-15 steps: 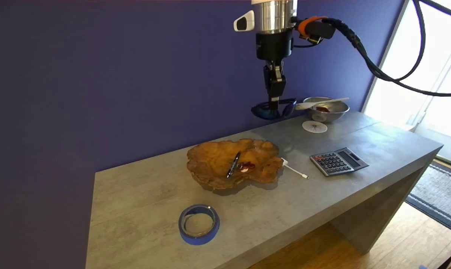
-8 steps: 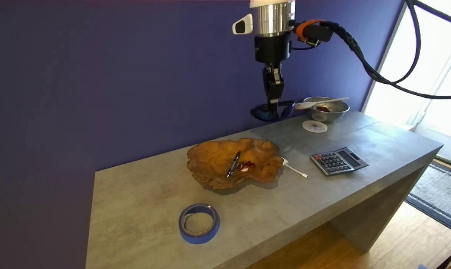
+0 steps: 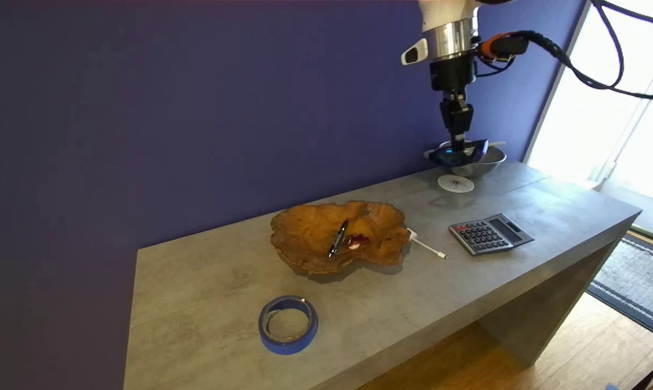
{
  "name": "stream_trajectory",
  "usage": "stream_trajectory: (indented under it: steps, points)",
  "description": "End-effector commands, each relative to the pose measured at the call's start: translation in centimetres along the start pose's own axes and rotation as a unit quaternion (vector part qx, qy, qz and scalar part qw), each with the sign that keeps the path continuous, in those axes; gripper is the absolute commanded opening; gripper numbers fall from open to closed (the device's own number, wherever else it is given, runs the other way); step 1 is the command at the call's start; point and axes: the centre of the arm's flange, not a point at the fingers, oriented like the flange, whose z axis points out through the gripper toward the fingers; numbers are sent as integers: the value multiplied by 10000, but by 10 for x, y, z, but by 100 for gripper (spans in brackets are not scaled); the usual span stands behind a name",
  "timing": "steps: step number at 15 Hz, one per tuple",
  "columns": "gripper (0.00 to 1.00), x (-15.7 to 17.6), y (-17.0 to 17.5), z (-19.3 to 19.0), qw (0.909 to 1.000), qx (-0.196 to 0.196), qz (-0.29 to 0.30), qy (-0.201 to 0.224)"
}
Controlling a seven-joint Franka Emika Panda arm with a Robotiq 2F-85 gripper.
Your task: Move the sunglasses from the tray to the silver bowl
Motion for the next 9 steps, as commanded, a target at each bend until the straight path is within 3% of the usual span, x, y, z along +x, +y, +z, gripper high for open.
stream_trajectory:
  steps: [1, 2, 3, 6, 8, 9]
  points:
    - [1, -93, 24, 9, 9980, 532, -254, 247]
    - [1, -113, 34, 11, 9966, 656, -232, 452]
    - [5, -58, 33, 10, 9986, 485, -138, 156]
    - [5, -96, 49, 12, 9975, 614, -132, 336]
    - [5, -96, 44, 11, 9975, 597, -166, 351]
    - [1, -93, 42, 14, 9966, 470, -529, 417]
